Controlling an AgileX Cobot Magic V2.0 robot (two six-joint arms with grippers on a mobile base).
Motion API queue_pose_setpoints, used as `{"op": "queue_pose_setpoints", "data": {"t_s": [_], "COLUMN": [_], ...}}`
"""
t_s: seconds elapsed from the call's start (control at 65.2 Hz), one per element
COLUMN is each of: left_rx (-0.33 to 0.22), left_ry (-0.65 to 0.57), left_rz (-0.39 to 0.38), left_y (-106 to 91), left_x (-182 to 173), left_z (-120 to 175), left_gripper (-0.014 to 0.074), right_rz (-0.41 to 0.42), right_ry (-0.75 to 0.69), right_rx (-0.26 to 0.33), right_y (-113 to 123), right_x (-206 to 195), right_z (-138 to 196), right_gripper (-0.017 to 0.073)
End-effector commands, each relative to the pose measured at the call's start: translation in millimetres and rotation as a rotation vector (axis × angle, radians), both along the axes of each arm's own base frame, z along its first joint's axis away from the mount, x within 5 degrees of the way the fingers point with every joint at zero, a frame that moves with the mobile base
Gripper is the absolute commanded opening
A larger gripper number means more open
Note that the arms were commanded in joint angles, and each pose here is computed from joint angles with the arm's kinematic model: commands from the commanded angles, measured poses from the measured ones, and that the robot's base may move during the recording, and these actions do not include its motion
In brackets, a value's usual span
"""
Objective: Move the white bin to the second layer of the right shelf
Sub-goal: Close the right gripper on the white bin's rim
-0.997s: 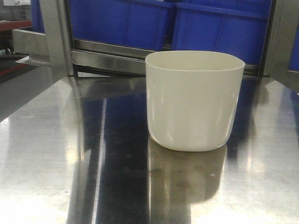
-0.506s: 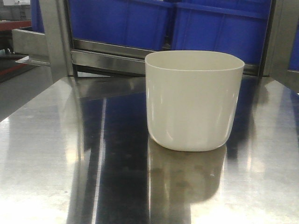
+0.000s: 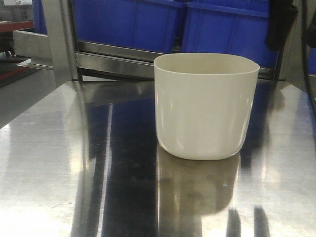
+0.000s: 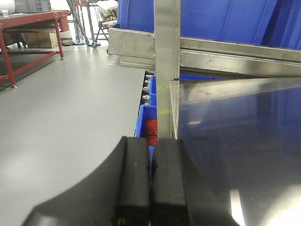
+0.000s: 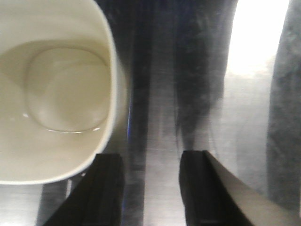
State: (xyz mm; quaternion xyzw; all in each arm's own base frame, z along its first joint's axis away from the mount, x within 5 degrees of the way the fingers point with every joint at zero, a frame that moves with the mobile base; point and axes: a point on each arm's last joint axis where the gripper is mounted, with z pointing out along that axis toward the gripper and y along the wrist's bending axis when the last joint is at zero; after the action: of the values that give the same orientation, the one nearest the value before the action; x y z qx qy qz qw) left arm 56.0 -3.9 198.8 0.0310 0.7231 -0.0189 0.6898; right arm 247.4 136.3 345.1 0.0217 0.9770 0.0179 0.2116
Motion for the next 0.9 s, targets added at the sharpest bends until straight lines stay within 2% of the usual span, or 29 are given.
{"op": "queue_pose_setpoints", "data": {"t_s": [0.0, 0.353, 0.613, 0.889], "left_rx": [-0.008, -0.008, -0.008, -0.008], "left_ry": [-0.068, -0.068, -0.068, -0.068], "left_rz": [0.003, 0.003, 0.003, 0.003], "left_y": [0.1, 0.1, 0.1, 0.1], "left_x": [0, 0, 0, 0], "left_z": [-4, -4, -4, -4], "left_gripper": [0.0085, 0.0085, 0.0085, 0.0085], "right_rz": [-0.013, -0.005, -0.056, -0.046], "right_ry": [-0.047, -0.081, -0.084, -0.068], "right_rx": [0.050, 0.074, 0.071, 0.060], "right_y": [5, 17, 7, 7], "right_x": [7, 28, 48, 58], "right_z": [26, 18, 7, -4], "right_gripper": [0.0391, 0.0391, 0.0391, 0.0391]}}
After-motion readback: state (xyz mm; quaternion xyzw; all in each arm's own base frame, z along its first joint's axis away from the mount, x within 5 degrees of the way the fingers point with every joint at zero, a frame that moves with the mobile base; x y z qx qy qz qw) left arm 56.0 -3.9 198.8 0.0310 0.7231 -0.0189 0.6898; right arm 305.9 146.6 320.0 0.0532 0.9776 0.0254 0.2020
